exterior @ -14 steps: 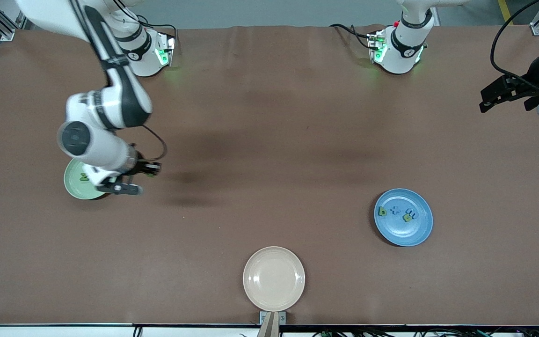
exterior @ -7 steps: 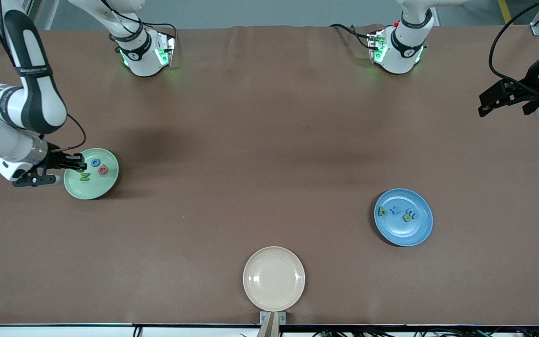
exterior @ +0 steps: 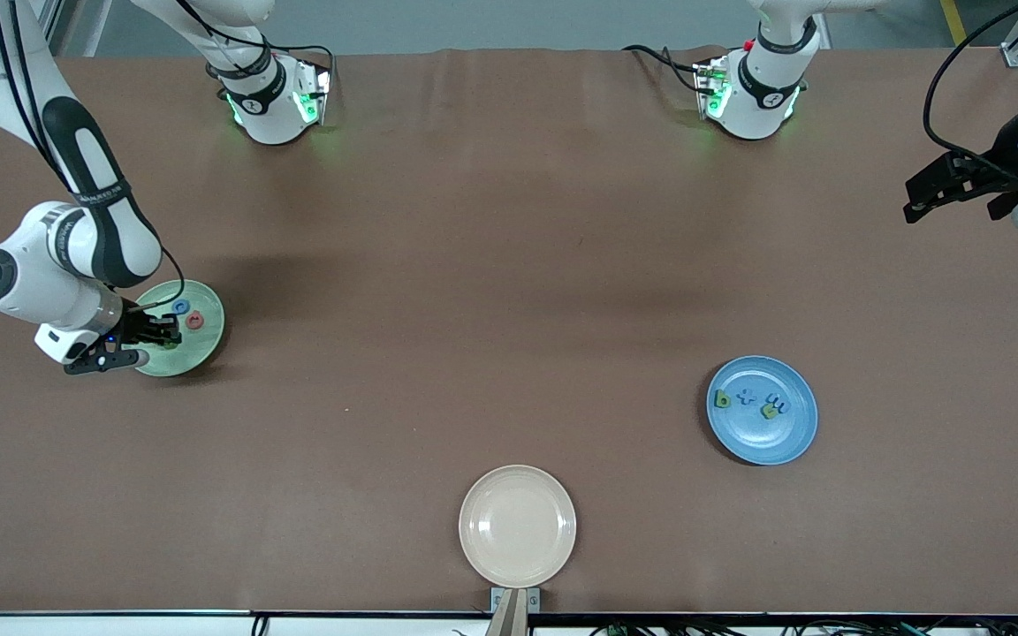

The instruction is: Sort upper and lower case letters into plates

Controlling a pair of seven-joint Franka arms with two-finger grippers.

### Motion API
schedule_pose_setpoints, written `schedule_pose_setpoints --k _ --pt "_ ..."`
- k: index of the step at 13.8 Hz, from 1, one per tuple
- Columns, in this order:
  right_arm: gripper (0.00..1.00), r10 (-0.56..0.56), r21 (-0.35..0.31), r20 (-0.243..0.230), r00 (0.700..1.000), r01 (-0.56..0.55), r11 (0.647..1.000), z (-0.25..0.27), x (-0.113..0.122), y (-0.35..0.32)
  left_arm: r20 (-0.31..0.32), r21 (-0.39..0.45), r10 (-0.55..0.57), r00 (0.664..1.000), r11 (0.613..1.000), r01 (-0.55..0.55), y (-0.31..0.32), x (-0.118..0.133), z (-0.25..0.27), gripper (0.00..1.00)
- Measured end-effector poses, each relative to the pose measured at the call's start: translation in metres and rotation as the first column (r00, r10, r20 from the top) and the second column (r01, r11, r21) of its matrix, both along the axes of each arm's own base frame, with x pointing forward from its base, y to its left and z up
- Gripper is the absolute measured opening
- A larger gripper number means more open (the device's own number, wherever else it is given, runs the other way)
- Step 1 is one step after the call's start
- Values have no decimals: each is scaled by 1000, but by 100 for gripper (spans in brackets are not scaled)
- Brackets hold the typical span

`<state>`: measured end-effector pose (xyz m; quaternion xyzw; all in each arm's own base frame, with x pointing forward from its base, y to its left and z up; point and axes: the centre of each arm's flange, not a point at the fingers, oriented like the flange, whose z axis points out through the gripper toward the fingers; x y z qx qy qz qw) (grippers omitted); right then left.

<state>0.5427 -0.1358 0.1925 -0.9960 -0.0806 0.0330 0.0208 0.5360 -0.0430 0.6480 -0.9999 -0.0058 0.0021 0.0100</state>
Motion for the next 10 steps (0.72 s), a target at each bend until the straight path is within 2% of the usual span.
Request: schedule_pose_setpoints --k 5,6,7,10 --pt "31 5 2 -6 1000 -5 1000 -4 0 1 0 0 0 1000 1000 0 0 0 0 100" --pt "37 5 3 -8 1000 -5 1000 -4 0 1 0 0 0 1000 1000 0 0 0 0 100" --pt "48 3 6 -16 1000 -3 1000 -2 0 2 0 0 0 1000 1000 0 0 0 0 100" --pt "78 -48 24 -86 995 50 998 30 2 7 1 0 -1 1000 1000 1 0 0 0 100"
